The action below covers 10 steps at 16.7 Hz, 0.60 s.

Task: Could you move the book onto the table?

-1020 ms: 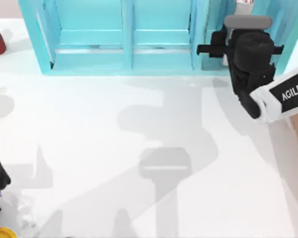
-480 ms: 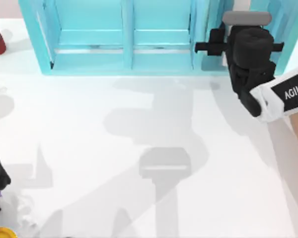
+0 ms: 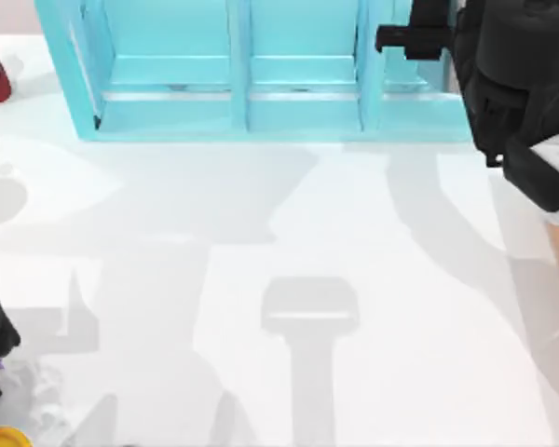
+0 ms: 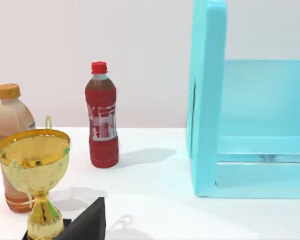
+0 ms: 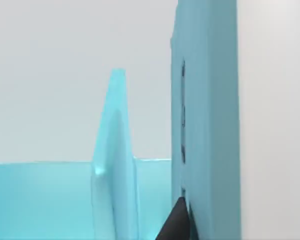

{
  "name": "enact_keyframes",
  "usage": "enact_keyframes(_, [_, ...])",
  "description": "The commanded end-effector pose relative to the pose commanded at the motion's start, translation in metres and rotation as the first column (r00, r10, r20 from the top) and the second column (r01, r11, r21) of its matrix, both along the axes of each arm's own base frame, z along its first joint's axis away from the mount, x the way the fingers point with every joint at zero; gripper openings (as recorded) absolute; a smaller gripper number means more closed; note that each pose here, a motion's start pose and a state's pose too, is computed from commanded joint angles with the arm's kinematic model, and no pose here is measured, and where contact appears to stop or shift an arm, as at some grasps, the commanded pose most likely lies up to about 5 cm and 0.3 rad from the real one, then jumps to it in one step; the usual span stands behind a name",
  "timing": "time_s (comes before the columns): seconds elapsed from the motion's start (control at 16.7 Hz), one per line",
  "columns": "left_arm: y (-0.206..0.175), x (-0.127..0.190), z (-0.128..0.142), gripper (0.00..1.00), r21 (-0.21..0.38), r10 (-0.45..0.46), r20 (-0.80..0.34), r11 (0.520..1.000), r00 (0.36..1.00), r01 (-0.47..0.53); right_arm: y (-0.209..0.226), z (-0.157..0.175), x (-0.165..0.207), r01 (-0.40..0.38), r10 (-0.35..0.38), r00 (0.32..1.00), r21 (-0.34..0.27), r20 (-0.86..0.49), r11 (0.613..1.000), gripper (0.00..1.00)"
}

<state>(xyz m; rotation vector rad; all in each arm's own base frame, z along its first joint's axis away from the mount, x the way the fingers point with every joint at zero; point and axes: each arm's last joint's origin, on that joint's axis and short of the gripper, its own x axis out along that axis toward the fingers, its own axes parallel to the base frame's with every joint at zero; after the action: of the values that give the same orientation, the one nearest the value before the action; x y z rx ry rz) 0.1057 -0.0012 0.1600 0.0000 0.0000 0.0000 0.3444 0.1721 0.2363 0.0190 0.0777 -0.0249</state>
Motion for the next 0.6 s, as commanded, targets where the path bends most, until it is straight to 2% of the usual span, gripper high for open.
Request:
enact_keyframes(0.12, [0.000, 0.000, 0.000, 1.00, 0.000, 0.000, 0.000, 1.000, 1.000, 0.000, -0.006, 0.025, -0.034, 0.004, -0.004, 1.000, 0.005, 0.005, 1.000, 0.00])
enact_keyframes(0.3, [0.000, 0.000, 0.000, 1.00, 0.000, 0.000, 0.000, 1.000, 1.000, 0.000, -0.015, 0.042, -0.073, 0.009, -0.009, 1.000, -0.001, -0.007, 1.000, 0.00])
enact_keyframes(0.6, [0.000, 0.000, 0.000, 1.00, 0.000, 0.000, 0.000, 1.000, 1.000, 0.000, -0.019, 0.045, -0.093, 0.011, -0.012, 1.000, -0.011, -0.024, 1.000, 0.00])
